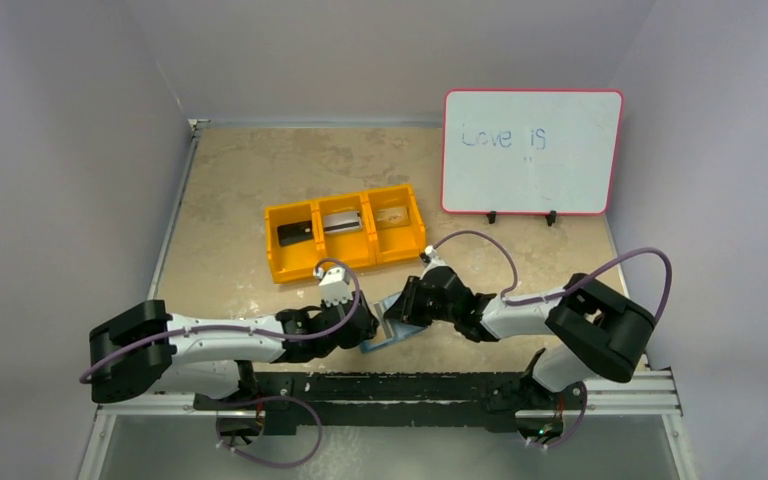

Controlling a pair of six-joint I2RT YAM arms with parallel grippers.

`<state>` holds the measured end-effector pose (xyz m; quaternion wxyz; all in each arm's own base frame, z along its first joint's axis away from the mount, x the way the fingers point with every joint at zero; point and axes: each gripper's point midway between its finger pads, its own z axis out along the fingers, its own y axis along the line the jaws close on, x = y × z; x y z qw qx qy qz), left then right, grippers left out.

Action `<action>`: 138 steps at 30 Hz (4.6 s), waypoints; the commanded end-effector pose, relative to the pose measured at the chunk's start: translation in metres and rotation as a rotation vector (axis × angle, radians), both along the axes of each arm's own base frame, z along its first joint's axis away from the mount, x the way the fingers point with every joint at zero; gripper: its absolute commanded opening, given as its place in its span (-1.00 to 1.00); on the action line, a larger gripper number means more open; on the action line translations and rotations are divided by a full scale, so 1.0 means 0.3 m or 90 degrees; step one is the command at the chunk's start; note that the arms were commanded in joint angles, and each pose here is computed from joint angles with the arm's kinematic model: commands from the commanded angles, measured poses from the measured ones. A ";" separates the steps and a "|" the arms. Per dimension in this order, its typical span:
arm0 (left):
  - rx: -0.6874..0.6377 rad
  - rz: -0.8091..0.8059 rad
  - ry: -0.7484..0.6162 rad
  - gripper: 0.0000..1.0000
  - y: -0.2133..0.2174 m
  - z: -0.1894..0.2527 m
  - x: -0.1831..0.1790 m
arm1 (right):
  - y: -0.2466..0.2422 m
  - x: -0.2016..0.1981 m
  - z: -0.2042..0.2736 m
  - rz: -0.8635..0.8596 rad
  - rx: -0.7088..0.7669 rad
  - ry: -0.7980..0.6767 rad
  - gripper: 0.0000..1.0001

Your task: Take the credit cards out of the card holder

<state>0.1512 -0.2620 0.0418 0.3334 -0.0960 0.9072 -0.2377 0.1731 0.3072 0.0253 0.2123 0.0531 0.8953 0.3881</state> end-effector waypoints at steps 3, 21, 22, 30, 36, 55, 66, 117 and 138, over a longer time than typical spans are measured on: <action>-0.049 -0.005 -0.006 -0.16 -0.062 0.031 0.007 | 0.032 -0.005 0.012 0.029 0.021 -0.016 -0.59; 0.023 -0.016 0.016 -0.46 -0.041 -0.067 -0.003 | 0.022 -0.058 0.046 0.034 0.091 0.004 -0.80; 0.032 -0.017 0.018 -0.47 -0.036 -0.075 -0.005 | 0.026 -0.060 0.056 0.036 0.101 0.002 -0.80; 0.114 -0.029 0.025 -0.59 0.004 -0.135 -0.010 | 0.016 -0.060 0.083 0.019 0.144 0.005 -1.00; 0.156 -0.027 0.018 -0.62 0.032 -0.149 -0.009 | -0.001 -0.066 0.099 0.012 0.187 0.009 -0.83; 0.198 -0.026 0.013 -0.73 0.046 -0.171 -0.013 | -0.047 -0.070 0.056 -0.018 0.173 0.032 -1.00; 0.200 -0.030 0.019 -0.77 0.035 -0.185 -0.015 | -0.086 -0.090 0.042 -0.024 0.163 0.038 -1.00; 0.128 -0.035 -0.033 -0.51 -0.018 -0.046 0.019 | -0.129 -0.099 -0.021 -0.042 0.113 0.071 -1.00; 0.404 -0.119 -0.013 -0.41 0.082 -0.142 -0.007 | -0.119 -0.093 -0.048 -0.040 0.100 0.084 -1.00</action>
